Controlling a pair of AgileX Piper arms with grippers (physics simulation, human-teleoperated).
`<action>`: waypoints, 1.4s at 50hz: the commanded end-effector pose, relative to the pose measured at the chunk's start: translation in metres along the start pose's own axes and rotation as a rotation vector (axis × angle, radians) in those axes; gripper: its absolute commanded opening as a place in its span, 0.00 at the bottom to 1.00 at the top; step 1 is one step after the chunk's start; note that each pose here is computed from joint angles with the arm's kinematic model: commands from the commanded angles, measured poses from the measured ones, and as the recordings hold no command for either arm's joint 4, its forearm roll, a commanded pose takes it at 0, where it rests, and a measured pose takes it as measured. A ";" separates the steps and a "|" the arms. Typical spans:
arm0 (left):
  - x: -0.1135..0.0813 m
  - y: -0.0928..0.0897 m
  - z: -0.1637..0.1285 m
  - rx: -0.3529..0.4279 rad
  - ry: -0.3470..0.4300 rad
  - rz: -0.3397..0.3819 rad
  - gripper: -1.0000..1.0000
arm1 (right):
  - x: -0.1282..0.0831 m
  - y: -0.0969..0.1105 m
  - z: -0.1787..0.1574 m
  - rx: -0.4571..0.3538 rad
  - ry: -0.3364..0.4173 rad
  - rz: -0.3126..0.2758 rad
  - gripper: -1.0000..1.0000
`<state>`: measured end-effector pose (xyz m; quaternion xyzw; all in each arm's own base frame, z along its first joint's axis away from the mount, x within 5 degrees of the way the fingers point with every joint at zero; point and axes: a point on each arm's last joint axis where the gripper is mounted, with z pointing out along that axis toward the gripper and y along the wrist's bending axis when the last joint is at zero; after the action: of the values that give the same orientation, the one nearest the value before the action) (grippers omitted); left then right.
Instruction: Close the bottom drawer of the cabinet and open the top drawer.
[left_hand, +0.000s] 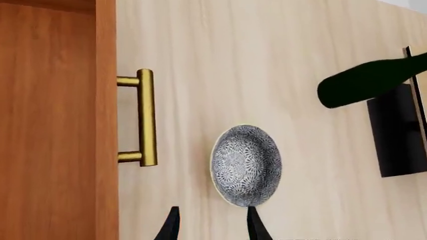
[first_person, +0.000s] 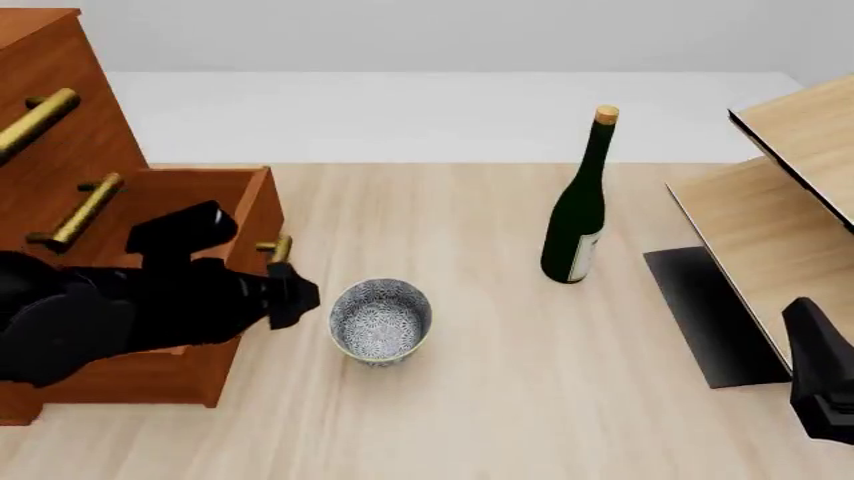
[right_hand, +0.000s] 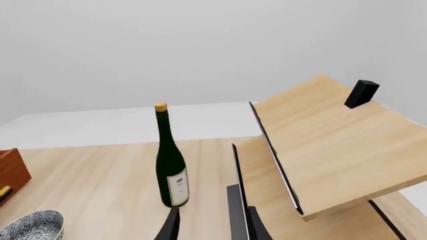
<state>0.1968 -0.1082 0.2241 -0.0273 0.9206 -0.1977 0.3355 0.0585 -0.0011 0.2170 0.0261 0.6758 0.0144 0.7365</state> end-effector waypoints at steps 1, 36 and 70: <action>0.014 0.006 0.012 -0.021 0.042 -0.043 1.00 | 0.000 0.000 0.000 0.000 0.000 0.002 1.00; -0.001 0.100 0.020 -0.310 0.083 0.058 1.00 | 0.000 0.000 0.000 0.000 0.000 0.002 1.00; 0.004 0.150 -0.015 -0.465 0.061 0.171 1.00 | 0.000 0.000 -0.001 -0.002 0.001 0.007 1.00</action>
<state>0.2037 0.0228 0.1742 -0.0250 0.9516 0.0261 0.3051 0.0579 -0.0010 0.2172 0.0275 0.6759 0.0169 0.7363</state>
